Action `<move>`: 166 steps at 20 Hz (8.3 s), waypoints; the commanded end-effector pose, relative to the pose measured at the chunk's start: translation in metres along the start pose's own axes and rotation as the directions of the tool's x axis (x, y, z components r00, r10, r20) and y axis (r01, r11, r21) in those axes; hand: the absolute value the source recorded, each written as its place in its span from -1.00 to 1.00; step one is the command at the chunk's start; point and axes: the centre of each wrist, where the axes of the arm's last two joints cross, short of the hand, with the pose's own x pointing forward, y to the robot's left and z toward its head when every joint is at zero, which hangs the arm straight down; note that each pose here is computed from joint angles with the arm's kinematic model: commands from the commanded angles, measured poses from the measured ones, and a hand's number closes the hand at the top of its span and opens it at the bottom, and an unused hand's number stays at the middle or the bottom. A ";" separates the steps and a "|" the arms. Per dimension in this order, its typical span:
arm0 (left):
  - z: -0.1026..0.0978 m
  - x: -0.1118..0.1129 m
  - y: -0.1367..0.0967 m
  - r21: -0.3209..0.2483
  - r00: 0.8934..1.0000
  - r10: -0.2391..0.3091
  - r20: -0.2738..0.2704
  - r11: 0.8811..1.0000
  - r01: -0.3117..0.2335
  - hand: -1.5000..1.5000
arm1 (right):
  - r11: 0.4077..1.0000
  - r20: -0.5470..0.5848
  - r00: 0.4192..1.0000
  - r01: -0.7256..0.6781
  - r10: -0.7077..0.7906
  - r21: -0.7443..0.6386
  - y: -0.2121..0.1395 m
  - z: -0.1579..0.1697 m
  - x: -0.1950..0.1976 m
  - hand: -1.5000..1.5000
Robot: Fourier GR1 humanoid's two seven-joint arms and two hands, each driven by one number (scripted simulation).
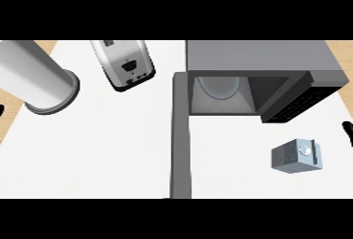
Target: Pick up the milk, place it into the microwave and close the microwave
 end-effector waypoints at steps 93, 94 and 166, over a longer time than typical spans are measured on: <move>0.066 0.030 0.073 0.006 0.999 0.004 -0.039 1.000 -0.003 -1.00 | 1.000 -0.005 1.000 0.014 -0.014 0.011 0.079 -0.053 -0.226 1.00; 0.066 0.038 0.071 0.015 0.999 -0.008 -0.031 1.000 0.009 -1.00 | 1.000 -0.001 1.000 -0.003 0.003 -0.004 0.087 -0.050 -0.223 1.00; 0.008 -0.030 0.063 -0.312 0.995 0.058 -0.086 0.946 -0.082 -1.00 | 0.816 -0.090 0.828 -0.561 0.553 -0.143 0.039 -0.229 -0.214 -1.00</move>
